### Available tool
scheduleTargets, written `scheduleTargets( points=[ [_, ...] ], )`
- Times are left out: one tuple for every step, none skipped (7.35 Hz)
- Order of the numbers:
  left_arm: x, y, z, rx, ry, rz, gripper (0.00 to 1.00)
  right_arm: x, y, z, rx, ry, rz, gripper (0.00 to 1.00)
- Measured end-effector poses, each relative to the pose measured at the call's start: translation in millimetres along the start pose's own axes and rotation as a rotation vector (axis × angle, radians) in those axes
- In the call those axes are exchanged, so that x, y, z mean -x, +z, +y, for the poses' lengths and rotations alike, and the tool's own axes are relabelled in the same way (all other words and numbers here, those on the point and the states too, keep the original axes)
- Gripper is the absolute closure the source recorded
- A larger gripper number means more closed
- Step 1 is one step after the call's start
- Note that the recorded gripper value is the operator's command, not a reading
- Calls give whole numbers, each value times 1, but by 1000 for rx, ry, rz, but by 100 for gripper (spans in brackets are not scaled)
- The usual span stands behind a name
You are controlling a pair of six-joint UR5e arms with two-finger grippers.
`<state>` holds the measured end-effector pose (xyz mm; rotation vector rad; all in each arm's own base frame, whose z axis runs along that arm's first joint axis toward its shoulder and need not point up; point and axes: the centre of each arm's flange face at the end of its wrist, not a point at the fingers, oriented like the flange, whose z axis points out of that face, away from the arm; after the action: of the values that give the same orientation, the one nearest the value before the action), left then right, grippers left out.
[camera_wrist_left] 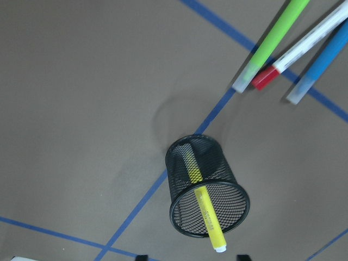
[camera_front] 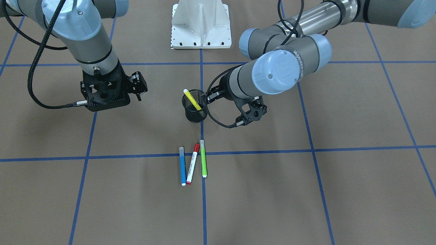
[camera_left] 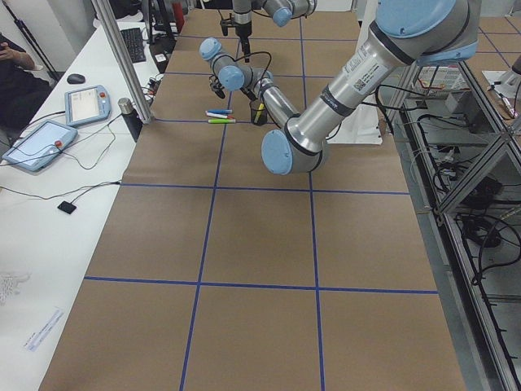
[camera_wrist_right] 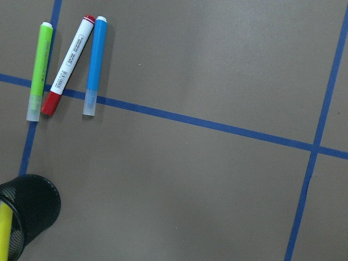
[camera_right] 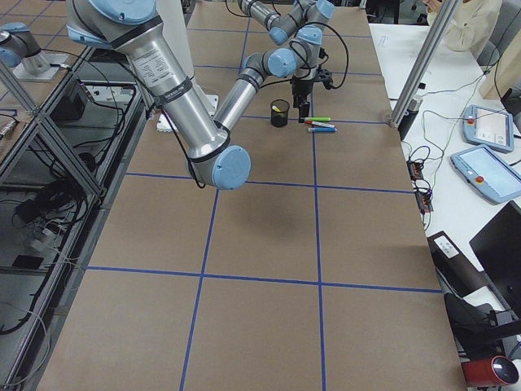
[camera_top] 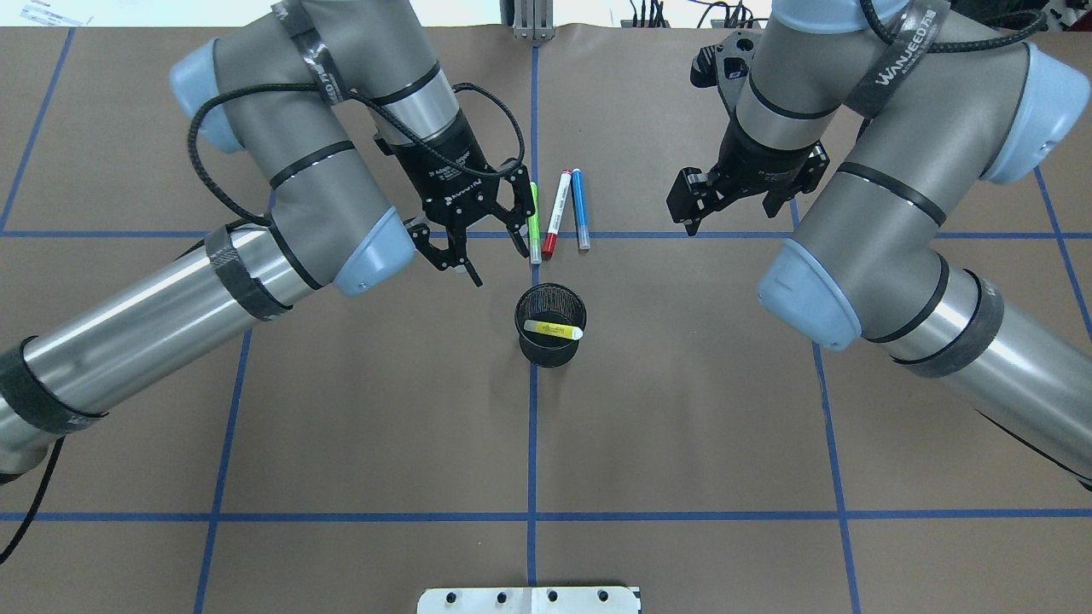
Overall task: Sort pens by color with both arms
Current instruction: 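Withdraw the right gripper while moving the left gripper over the cup, then lower the left gripper onto the yellow highlighter in the cup and grasp it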
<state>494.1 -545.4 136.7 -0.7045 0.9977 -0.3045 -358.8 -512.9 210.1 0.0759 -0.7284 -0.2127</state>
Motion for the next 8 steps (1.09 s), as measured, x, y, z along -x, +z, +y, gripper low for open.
scheduleTargets(
  points=[
    [-15,14,3,10,-9,-19,31,1,1,1,1,-2,2,2],
    [-29,23,5,16,-19,-31,27,2,2,1,1,-3,4,2],
    [-39,29,4,18,-26,-39,16,2,2,1,1,-3,5,2],
    [-44,34,3,19,-31,-46,14,2,2,2,1,-4,5,2],
    [-46,42,2,16,-35,-56,15,2,2,2,1,-4,4,2],
    [-46,54,1,11,-36,-70,15,2,2,2,0,-5,4,2],
    [-46,66,3,11,-34,-82,16,2,2,2,0,-6,4,2],
    [-46,74,6,14,-31,-90,18,2,2,2,1,-7,4,2]
  ],
)
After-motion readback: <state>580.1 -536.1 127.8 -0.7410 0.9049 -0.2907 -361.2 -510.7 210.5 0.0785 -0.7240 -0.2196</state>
